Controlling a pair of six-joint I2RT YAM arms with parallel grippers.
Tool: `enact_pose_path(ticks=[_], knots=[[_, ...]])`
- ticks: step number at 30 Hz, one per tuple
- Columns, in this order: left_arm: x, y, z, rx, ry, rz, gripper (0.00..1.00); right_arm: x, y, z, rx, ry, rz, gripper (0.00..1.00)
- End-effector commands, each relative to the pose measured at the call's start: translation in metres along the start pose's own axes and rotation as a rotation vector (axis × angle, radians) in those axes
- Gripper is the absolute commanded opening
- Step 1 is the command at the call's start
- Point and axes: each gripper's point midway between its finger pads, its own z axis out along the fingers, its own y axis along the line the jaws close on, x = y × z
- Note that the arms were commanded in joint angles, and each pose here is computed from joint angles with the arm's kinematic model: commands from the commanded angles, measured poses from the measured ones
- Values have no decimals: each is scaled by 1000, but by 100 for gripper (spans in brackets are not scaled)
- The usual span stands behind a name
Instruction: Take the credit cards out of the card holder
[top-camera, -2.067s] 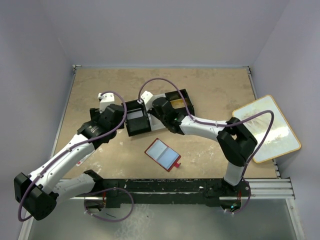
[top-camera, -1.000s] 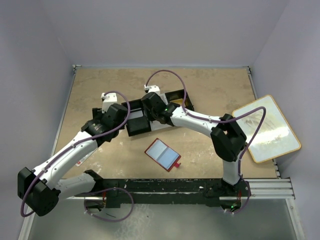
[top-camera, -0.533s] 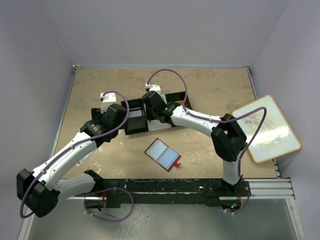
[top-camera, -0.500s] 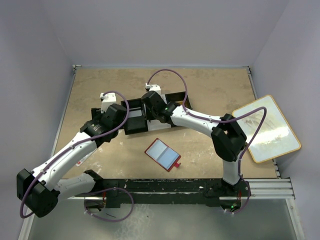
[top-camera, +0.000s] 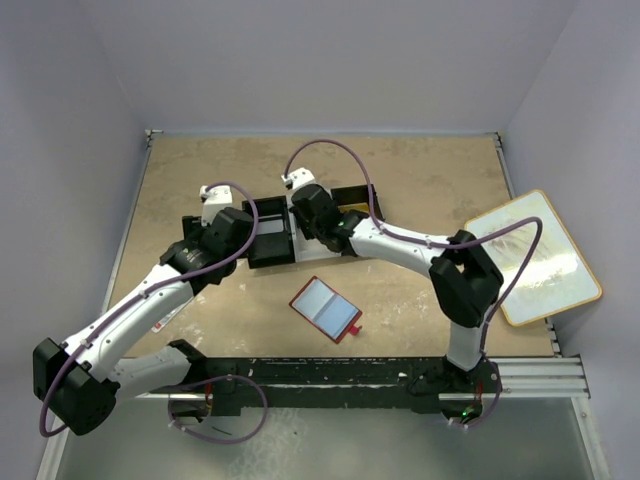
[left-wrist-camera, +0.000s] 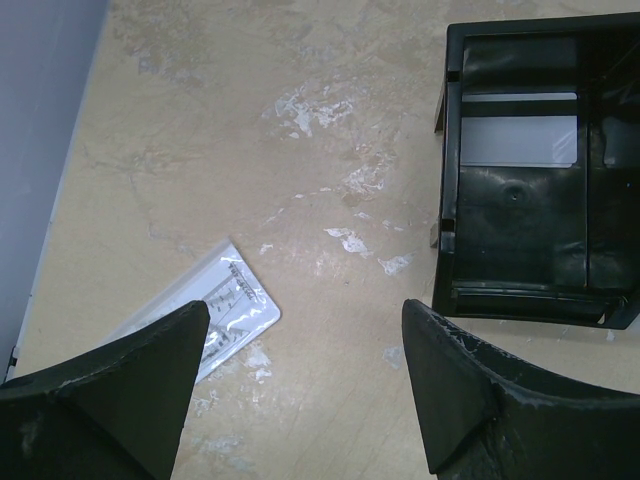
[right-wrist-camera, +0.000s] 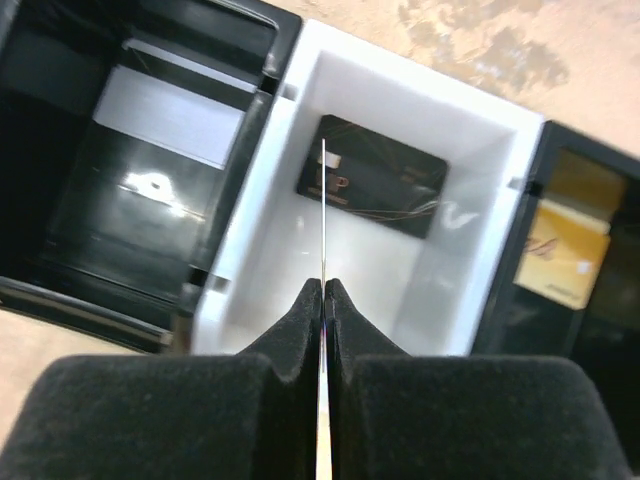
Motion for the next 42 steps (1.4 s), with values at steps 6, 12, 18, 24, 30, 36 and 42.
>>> enact_pose_path(ticks=[6, 12, 18, 24, 30, 36, 42], knots=[[-12, 4, -5, -5, -44, -44, 75, -70, -32, -28, -1, -415, -489, 0], [-12, 4, -4, -10, -42, -39, 75, -52, -30, -6, -34, -379, -670, 0], [-11, 4, -3, -14, -41, -35, 75, -46, -32, 11, -3, -349, -771, 0], [-11, 4, -3, -14, -40, -35, 75, -38, -28, 27, -20, -295, -830, 0], [-11, 4, -3, -14, -39, -34, 75, -27, -34, 41, 13, -240, -869, 0], [-11, 4, -2, -14, -38, -32, 75, -17, -33, 52, -15, -214, -887, 2], [-11, 4, -3, -12, -39, -33, 75, -11, -35, 62, -39, -189, -879, 5]])
